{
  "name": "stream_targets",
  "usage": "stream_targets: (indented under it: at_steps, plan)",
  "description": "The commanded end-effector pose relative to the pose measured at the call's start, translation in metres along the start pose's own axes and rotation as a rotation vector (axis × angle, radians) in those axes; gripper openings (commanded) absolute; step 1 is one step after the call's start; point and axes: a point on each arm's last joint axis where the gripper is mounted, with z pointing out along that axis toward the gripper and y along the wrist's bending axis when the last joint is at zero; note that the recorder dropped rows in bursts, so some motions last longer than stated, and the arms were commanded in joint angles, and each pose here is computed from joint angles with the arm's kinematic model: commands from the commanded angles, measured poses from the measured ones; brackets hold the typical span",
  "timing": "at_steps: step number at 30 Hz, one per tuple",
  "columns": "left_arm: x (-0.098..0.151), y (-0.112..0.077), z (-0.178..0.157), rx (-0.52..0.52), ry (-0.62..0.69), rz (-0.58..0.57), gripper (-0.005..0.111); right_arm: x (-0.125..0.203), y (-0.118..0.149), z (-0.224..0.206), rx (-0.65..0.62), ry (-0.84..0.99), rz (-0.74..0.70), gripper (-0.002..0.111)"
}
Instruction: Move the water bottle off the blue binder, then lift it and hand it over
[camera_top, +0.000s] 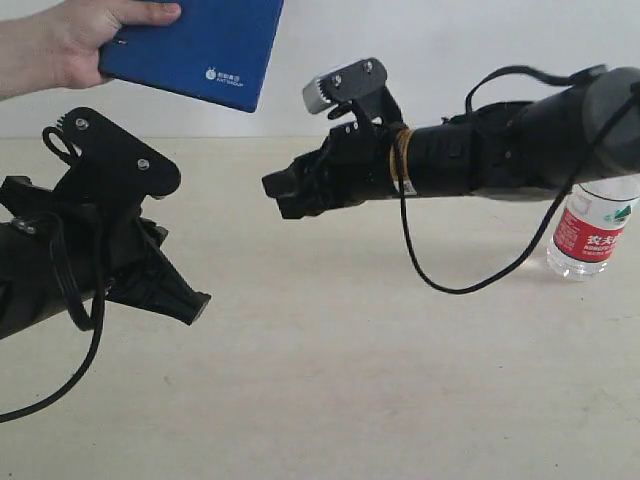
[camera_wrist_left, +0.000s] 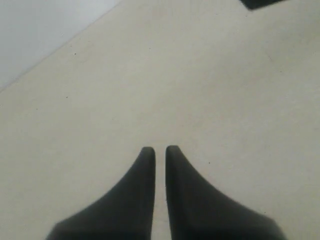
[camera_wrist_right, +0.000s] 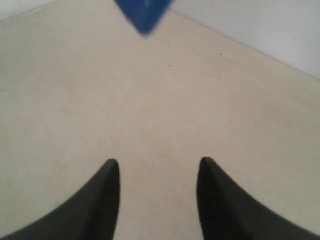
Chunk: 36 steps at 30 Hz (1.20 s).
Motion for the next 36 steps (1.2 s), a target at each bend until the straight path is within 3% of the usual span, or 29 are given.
stream_targets:
  at_steps: [1,2,9,14,20,25,29,36]
  plan:
    - [0.001,0.001,-0.001,-0.015,-0.006,0.000,0.005,-0.055,0.019,-0.045,-0.019,-0.107,-0.111,0.010]
    - [0.000,0.001,-0.001,-0.015,-0.007,0.001,0.005,-0.067,0.025,-0.058,-0.024,-0.126,-0.139,0.000]
    - [0.000,0.001,-0.001,-0.015,-0.007,0.001,0.005,-0.128,0.067,-0.145,-0.009,-0.299,-0.335,0.000]
    - [0.001,0.005,-0.002,-0.052,-0.006,0.003,0.005,-0.130,0.097,-0.199,0.007,-0.371,-0.439,0.000]
    - [0.001,0.012,-0.002,-0.132,-0.003,0.005,0.005,-0.086,0.126,-0.271,0.182,-0.483,-0.480,0.000]
    - [0.001,0.012,-0.002,-0.132,-0.001,0.003,0.005,-0.039,0.151,-0.306,0.185,-0.558,-0.413,0.000]
    - [0.004,0.012,-0.003,-0.130,0.004,0.000,0.005,0.017,0.154,-0.315,0.245,-0.573,-0.261,0.000]
    - [0.011,0.014,-0.008,-0.130,0.007,0.000,0.005,0.077,0.153,-0.325,0.288,-0.727,0.040,0.000]
